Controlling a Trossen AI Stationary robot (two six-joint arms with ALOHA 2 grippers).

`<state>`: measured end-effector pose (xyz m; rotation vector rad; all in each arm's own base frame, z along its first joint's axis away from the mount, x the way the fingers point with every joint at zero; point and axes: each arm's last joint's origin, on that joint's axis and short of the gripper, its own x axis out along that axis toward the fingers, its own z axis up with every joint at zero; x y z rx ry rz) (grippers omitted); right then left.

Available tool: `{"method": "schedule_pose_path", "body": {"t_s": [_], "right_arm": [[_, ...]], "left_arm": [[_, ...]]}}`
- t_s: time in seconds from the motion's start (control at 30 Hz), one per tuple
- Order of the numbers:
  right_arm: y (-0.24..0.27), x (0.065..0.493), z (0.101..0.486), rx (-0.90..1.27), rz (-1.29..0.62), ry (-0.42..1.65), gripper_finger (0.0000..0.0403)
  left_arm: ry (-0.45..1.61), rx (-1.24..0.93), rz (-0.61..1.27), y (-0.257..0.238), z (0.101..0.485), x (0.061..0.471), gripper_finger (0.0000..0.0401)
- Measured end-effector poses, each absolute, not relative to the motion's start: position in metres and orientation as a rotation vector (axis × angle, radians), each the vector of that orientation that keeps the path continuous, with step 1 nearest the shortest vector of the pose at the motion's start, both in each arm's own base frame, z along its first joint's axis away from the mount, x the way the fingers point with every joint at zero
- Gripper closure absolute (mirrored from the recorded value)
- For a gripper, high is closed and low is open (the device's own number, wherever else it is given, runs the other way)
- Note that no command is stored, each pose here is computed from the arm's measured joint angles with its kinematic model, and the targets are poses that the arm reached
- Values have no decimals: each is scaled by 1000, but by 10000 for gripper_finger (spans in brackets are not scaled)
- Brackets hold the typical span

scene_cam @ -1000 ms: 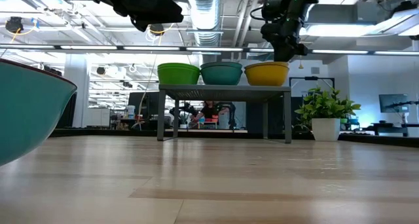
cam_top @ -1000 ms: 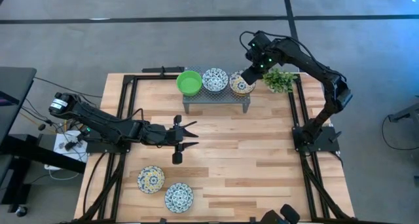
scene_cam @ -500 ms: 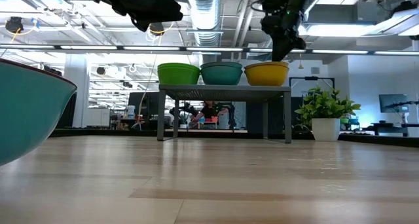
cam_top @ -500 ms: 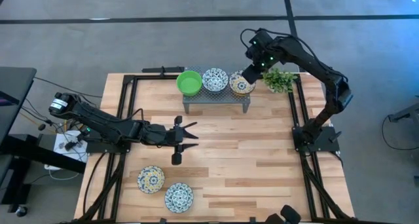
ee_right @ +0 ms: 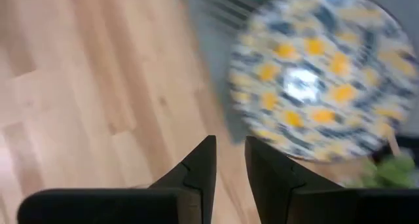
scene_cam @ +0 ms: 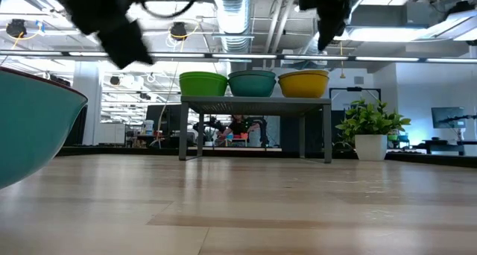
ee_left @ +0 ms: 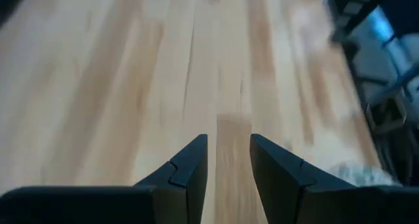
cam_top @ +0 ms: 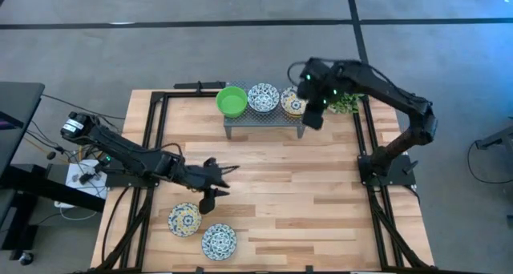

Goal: Pick & Place Mini bowls
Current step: Stack the yellow patterned bowl on top of the yellow patterned bowl on the shelf

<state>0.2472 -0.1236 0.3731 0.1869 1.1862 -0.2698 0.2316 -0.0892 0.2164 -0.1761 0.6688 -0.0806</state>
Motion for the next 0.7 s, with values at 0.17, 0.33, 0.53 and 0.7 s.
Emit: {"method": "schedule_pose_path", "body": {"t_s": [0.17,0.33,0.53,0.7], "right_arm": [[-77,247,379,75,-146,1060,326],[-41,246,377,25,-41,918,326],[-14,258,348,-33,58,822,326],[0,280,321,-131,142,822,326]], "left_arm": [[885,-242,-27,-94,202,214,285],[1004,-268,7,-96,195,203,263],[1252,-318,7,-93,186,185,223],[1390,-328,44,-89,182,174,214]]}}
